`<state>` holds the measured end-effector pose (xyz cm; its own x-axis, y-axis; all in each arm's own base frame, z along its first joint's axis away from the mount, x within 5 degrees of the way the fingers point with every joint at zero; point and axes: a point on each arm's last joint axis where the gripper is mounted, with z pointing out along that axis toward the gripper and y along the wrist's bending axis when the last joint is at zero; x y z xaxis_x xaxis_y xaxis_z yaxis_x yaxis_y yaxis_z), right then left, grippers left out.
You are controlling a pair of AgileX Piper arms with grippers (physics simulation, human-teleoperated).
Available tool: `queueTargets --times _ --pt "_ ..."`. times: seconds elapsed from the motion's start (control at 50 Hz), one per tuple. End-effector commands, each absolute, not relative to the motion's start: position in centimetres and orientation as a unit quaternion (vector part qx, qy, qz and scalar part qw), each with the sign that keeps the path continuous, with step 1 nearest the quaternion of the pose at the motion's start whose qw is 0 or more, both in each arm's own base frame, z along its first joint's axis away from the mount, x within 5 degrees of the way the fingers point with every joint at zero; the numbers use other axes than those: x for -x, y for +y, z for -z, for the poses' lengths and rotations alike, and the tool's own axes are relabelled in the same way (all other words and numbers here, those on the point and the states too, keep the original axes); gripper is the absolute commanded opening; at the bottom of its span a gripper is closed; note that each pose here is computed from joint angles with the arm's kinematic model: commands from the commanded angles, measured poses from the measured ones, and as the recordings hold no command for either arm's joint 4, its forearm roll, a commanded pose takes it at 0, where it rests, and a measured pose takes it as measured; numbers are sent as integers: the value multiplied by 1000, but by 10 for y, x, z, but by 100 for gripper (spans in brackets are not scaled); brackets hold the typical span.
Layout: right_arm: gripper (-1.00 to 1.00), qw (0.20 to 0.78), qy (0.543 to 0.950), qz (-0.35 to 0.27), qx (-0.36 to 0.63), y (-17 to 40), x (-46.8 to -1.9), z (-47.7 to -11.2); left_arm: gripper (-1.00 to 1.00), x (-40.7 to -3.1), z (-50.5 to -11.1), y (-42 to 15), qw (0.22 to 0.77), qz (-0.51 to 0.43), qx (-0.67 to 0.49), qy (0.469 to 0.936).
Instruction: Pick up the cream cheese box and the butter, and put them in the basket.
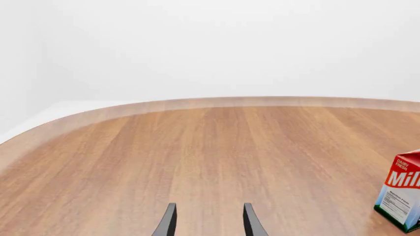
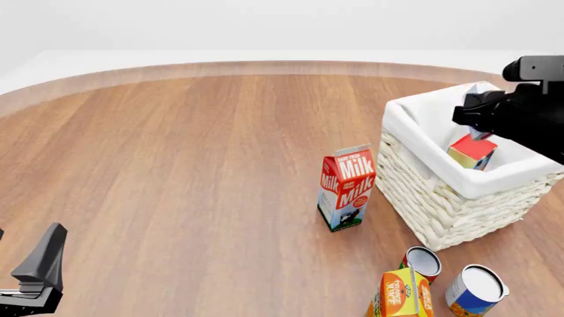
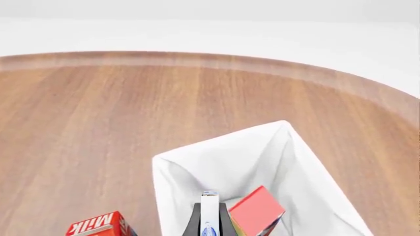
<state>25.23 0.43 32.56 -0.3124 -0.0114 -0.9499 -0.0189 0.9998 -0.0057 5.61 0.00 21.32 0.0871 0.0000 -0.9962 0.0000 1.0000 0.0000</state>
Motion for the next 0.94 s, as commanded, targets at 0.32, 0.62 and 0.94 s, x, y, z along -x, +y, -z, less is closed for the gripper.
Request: queueTargets --times 0.32,0.62,0.94 --pt "100 601 799 7 7 -1 -251 -331 100 -56 -213 0 737 0 0 676" --pt "100 604 797 -5 21 8 -246 -336 100 -56 -213 0 737 0 0 676" --pt "100 671 734 -61 82 37 -183 -428 100 -56 -213 0 737 0 0 676"
